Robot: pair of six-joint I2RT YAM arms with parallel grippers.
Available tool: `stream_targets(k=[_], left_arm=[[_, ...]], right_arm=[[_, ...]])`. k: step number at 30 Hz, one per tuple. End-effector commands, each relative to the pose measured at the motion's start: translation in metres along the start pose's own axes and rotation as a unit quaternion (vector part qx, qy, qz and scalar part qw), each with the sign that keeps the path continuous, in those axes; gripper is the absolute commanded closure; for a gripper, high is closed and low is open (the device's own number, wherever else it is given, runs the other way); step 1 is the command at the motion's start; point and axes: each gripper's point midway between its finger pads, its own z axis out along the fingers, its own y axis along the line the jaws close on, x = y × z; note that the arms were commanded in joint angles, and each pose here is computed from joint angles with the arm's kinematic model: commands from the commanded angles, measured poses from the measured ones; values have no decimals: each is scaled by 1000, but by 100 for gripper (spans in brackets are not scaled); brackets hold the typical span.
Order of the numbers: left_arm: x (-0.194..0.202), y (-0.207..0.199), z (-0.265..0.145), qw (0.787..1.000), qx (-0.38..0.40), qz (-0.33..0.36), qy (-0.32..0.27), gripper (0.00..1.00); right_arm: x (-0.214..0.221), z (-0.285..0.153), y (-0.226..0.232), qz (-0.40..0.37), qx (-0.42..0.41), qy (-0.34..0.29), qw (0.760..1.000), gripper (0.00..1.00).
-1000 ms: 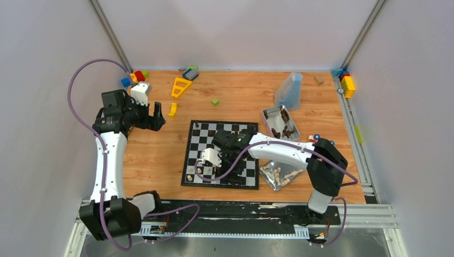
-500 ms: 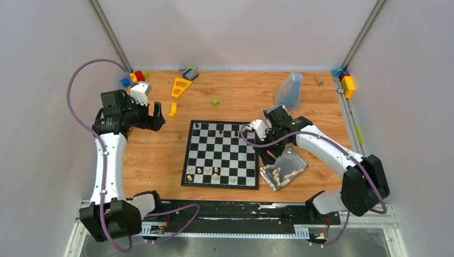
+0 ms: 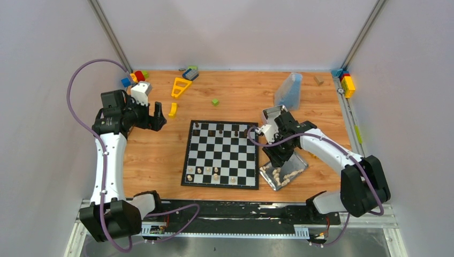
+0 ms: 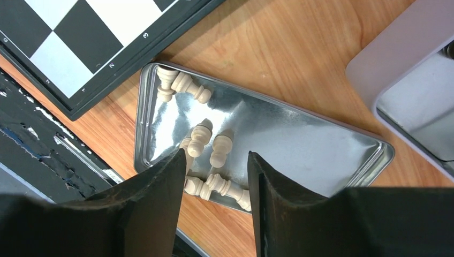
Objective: Set up the chess pieces on the board
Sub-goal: Pick up the chess piece from the storage box.
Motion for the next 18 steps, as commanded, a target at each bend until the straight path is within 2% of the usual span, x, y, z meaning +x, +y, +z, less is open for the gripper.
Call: stream_targets(k=[1,9,18], left_arm=[[-12,-4,-7,1000,5,6,-28,0],[-12,-4,-6,1000,6,6,-29,0],[-13,-4,-6,1000,6,5,-29,0]], right_arm=[[0,-2,-10,6,24,-10,1000,56],[8,0,-12,13,23,-4,1000,65],[12,3,-8,11,9,2,1000,66]])
